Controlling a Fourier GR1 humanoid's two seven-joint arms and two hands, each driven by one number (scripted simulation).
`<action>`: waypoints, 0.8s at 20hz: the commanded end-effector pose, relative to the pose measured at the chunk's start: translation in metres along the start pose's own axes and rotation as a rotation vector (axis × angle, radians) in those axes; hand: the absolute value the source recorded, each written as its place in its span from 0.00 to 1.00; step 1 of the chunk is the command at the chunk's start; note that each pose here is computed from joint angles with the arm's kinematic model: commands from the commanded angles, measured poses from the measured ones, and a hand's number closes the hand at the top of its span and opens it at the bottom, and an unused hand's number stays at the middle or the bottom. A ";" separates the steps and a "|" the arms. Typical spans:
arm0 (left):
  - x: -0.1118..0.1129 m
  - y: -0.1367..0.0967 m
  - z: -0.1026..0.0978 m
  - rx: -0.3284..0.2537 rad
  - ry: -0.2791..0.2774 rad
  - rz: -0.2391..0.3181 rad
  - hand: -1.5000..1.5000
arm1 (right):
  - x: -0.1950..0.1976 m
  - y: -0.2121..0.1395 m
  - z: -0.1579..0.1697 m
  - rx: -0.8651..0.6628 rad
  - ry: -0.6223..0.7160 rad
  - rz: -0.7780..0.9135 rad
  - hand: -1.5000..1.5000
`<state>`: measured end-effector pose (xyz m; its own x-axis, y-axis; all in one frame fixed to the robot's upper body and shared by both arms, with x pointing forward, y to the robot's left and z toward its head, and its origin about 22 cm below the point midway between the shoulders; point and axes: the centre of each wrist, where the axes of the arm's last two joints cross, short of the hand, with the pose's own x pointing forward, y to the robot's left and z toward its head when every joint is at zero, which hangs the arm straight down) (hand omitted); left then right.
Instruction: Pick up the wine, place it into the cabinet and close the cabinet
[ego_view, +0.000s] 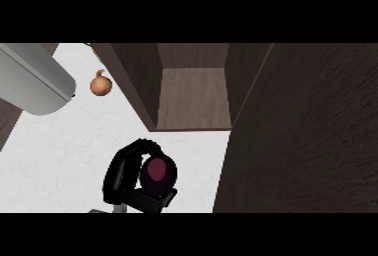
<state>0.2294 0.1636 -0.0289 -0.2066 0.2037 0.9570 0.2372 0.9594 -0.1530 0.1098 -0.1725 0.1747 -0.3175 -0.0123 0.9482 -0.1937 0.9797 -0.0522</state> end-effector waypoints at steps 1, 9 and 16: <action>-0.003 -0.016 -0.002 0.053 -0.030 -0.042 1.00 | 0.040 -0.016 0.020 0.014 -0.070 -0.039 0.00; 0.002 0.005 -0.038 0.090 -0.018 -0.152 1.00 | 0.043 -0.008 0.031 0.006 -0.058 -0.079 0.00; 0.006 -0.009 -0.089 0.070 -0.035 -0.162 1.00 | 0.041 -0.013 0.030 0.018 -0.066 -0.053 0.00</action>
<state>0.2861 0.1431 -0.0066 -0.2599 0.0562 0.9640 0.1294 0.9913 -0.0230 0.1061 -0.1804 0.1673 -0.3344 0.0154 0.9423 -0.1723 0.9820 -0.0772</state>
